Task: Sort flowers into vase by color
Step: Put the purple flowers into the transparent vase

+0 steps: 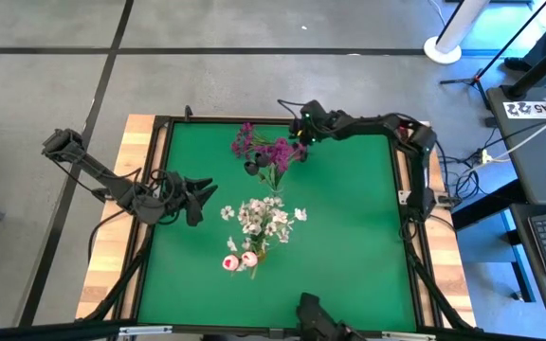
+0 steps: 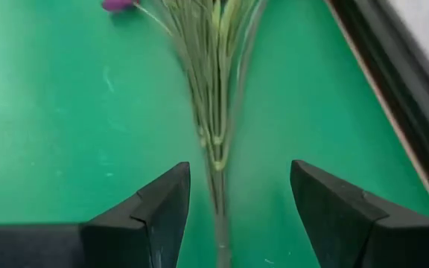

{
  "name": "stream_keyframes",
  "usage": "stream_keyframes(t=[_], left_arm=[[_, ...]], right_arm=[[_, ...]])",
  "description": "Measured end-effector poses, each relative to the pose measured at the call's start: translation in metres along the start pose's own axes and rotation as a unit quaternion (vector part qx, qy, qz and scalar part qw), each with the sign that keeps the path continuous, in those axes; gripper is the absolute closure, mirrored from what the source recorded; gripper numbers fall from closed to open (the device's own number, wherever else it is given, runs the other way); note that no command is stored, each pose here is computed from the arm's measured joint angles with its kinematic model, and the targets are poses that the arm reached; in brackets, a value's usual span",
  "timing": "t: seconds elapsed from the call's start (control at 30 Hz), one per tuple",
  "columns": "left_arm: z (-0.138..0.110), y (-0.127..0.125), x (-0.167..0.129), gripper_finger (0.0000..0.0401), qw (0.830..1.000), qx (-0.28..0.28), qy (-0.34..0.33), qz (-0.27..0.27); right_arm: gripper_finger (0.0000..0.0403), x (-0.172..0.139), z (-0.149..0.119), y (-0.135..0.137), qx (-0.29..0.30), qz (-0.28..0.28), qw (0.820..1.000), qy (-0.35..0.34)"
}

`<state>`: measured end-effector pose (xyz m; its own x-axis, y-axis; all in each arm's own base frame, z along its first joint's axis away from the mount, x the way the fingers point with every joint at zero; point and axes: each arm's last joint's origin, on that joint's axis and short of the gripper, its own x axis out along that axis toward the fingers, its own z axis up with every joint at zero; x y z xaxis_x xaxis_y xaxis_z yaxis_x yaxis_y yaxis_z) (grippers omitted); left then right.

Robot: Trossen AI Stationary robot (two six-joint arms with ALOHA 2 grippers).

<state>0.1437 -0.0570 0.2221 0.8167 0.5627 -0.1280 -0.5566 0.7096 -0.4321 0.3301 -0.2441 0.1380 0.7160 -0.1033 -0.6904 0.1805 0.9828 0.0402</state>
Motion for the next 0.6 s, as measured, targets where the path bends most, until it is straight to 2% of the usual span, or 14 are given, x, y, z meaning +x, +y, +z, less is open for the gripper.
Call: stream_keyframes(t=[0.4, 0.5, 0.6], left_arm=[[0.002, -0.002, 0.000, 0.0242, 1.000, -0.014, 0.001, -0.012], [0.002, -0.002, 0.000, 0.0242, 1.000, -0.015, 0.001, -0.013], [0.002, -0.002, 0.000, 0.0242, 1.000, -0.015, 0.001, -0.013]], right_arm=[[0.0173, 0.012, -0.002, 0.012, 0.001, -0.002, 0.999, 0.049], [0.0189, 0.011, -0.001, 0.015, 0.003, -0.007, 0.997, 0.073], [0.0223, 0.010, 0.001, 0.020, 0.004, 0.001, 0.995, 0.105]])
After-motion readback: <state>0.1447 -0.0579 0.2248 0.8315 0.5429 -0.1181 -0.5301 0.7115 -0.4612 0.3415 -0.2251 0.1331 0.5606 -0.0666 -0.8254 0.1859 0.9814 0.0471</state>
